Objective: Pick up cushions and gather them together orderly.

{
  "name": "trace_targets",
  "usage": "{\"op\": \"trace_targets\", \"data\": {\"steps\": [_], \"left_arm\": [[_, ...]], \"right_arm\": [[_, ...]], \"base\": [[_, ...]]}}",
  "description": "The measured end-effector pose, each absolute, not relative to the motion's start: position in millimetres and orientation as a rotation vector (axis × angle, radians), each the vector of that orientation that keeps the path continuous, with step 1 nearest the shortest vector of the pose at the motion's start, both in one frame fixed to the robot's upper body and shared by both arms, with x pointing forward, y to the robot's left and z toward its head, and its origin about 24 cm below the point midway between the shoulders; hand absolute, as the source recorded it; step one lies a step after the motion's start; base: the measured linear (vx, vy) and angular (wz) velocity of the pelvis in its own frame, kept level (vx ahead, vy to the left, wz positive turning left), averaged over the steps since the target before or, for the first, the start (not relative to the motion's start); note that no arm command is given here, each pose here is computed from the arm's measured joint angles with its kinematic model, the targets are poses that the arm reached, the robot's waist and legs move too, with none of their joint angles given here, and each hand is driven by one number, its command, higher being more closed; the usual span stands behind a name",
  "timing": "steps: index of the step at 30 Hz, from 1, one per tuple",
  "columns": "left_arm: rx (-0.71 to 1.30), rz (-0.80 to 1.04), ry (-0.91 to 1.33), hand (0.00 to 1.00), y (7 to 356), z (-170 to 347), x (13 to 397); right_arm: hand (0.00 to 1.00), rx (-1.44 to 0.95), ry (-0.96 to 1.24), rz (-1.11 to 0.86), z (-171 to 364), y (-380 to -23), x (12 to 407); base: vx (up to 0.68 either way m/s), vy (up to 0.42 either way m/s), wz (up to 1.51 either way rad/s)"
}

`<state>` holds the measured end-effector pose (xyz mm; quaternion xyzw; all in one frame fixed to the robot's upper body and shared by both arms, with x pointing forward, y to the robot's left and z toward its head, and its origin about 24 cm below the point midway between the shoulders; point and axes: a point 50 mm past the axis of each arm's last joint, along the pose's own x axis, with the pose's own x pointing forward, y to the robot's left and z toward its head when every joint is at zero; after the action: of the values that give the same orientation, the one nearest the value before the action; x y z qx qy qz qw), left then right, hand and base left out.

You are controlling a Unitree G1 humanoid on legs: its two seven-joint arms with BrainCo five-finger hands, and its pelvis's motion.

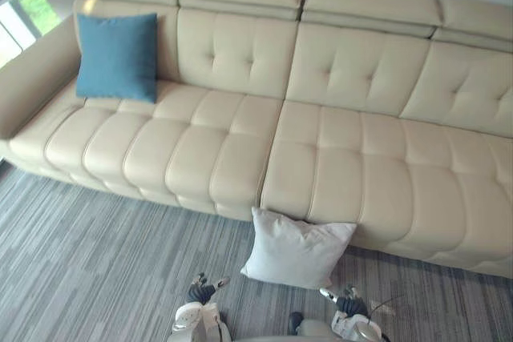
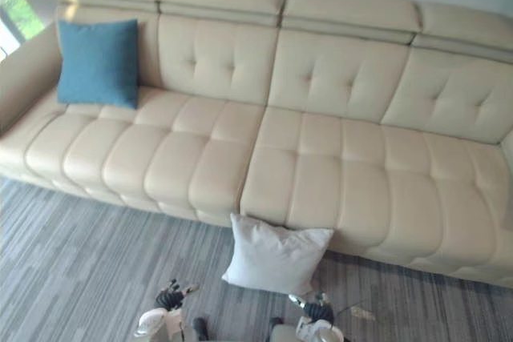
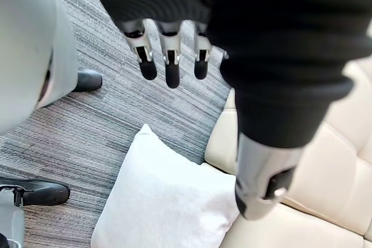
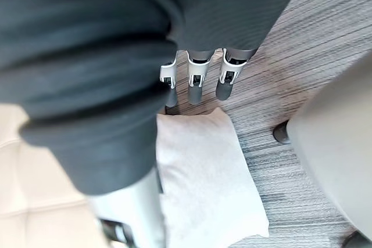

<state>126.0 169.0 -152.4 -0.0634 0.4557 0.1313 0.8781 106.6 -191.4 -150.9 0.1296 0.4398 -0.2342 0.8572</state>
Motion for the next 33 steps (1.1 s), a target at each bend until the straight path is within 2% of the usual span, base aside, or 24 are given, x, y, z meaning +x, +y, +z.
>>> {"op": "trace_targets", "data": {"steps": [9, 16, 20, 24, 29, 33], "left_arm": [[-0.105, 0.271, 0.974, 0.0, 172, -155, 122], [-0.081, 0.274, 0.941, 0.0, 180, -150, 132], [-0.021, 0.26, 0.956, 0.0, 193, -150, 128], [-0.003, 0.238, 0.977, 0.0, 191, -153, 124], [-0.03, 0.273, 0.937, 0.0, 194, -148, 131], [-0.058, 0.248, 0.903, 0.0, 181, -145, 141]], "right_arm": [[0.0, 0.278, 1.016, -0.516, -160, -199, 88], [0.0, 0.25, 0.956, -0.473, -153, -199, 115], [0.0, 0.2, 0.979, -0.448, -154, -199, 111], [0.0, 0.156, 0.985, -0.444, -153, -211, 114], [0.0, 0.149, 0.984, -0.419, -153, -205, 115], [0.0, 0.145, 0.914, -0.433, -145, -210, 130]], "base": [[-0.02, 0.015, -0.25], [-0.12, 0.023, -0.79], [0.07, -0.018, -0.5], [0.18, -0.1, -0.2], [0.16, -0.131, 0.09], [0.11, 0.035, -0.1]]}}
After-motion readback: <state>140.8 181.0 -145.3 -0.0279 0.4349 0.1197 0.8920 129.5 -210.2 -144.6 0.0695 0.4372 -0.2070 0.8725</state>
